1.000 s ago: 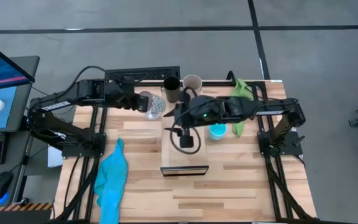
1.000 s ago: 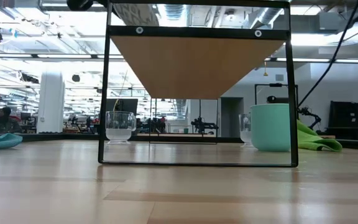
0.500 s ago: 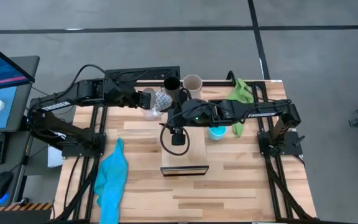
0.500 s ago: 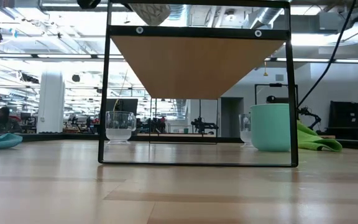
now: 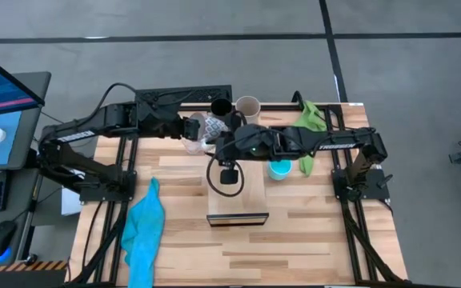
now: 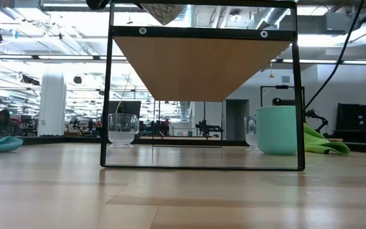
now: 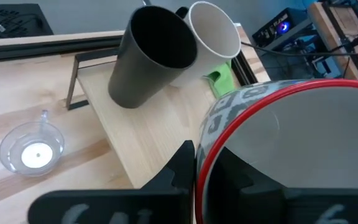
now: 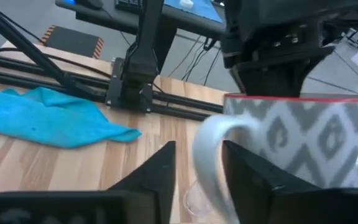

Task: Stack small to large cups/mugs on shelf
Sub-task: Put the gray cup on the shelf

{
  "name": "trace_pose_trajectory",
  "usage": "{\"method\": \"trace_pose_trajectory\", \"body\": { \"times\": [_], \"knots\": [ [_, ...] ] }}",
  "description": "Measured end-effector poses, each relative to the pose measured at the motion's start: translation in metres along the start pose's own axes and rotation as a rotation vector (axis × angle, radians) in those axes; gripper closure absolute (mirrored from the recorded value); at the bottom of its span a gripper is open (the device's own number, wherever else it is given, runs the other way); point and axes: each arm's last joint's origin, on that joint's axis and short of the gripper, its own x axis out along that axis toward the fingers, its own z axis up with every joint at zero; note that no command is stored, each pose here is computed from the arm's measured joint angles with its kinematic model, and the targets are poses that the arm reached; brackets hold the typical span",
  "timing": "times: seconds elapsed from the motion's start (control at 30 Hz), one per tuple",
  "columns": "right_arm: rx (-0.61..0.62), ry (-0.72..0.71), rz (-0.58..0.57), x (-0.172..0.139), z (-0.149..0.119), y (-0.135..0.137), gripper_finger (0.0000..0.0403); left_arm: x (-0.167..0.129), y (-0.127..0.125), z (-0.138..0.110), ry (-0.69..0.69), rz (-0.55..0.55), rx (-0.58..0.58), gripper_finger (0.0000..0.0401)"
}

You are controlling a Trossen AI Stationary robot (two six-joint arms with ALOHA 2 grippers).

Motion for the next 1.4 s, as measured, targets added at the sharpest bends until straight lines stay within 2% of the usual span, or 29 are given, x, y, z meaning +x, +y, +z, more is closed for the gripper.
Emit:
{"method": "trace_pose_trajectory", "body": {
  "times": [0.27, 0.3, 0.5, 0.8, 1.07, 1.2, 1.4],
  "knots": [
    [0.000, 0.025, 0.025, 0.001, -0.003, 0.000, 0.0367, 0.010, -0.004, -0.001, 0.016, -0.001, 0.033, 0.0384],
    [-0.001, 0.034, 0.030, 0.001, -0.004, 0.000, 0.0370, 0.011, -0.005, -0.001, 0.013, -0.004, 0.043, 0.0384],
    [0.016, 0.035, 0.052, 0.000, -0.005, 0.000, 0.0370, 0.013, -0.006, -0.001, 0.012, -0.019, 0.066, 0.0388],
    [0.082, 0.031, 0.041, -0.003, -0.001, -0.005, 0.0374, 0.009, -0.008, 0.003, -0.032, -0.045, 0.034, 0.0300],
    [0.110, -0.009, 0.043, -0.017, 0.013, -0.014, 0.0374, -0.012, -0.002, 0.010, -0.084, -0.076, 0.014, 0.0257],
    [0.120, -0.034, 0.060, -0.028, 0.023, -0.020, 0.0374, -0.029, 0.000, 0.016, -0.142, -0.132, 0.016, 0.0251],
    [0.150, -0.074, 0.057, -0.041, 0.033, -0.031, 0.0378, -0.056, -0.004, 0.029, -0.297, -0.275, 0.038, 0.0251]
  ]
}}
